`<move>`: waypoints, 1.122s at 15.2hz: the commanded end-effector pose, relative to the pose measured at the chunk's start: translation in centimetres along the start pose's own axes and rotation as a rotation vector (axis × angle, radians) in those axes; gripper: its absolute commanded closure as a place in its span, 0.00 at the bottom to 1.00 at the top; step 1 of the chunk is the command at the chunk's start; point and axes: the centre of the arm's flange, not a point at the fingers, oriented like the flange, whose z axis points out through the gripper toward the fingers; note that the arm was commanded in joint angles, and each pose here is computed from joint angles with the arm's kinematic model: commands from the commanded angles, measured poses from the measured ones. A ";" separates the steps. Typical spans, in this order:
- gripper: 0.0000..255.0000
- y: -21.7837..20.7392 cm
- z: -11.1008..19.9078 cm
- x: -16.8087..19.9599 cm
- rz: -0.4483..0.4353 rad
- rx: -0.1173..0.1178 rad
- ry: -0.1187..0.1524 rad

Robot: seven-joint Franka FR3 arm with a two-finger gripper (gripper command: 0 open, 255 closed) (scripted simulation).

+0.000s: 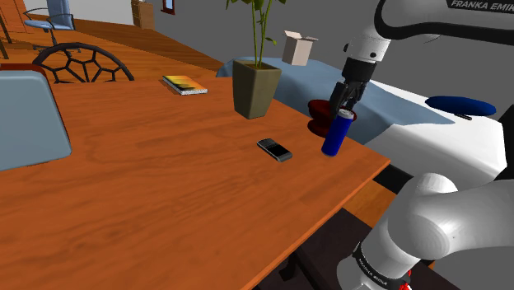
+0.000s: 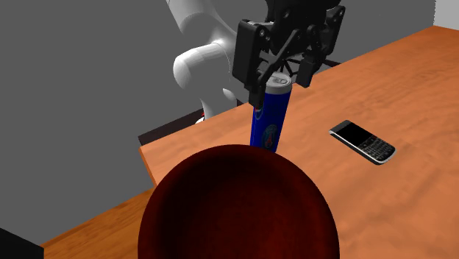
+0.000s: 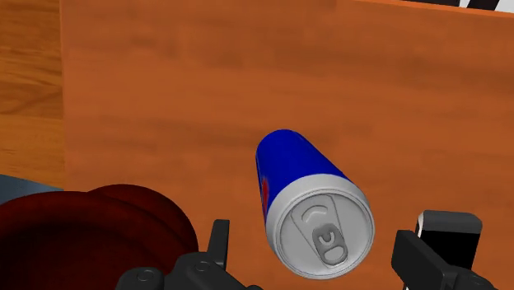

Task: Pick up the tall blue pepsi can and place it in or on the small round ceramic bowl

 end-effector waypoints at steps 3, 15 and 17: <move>0.00 0.0 1.4 0.0 0.000 0.000 0.000; 1.00 0.0 1.3 0.0 0.000 0.000 0.000; 1.00 0.0 1.3 0.0 0.000 0.000 0.000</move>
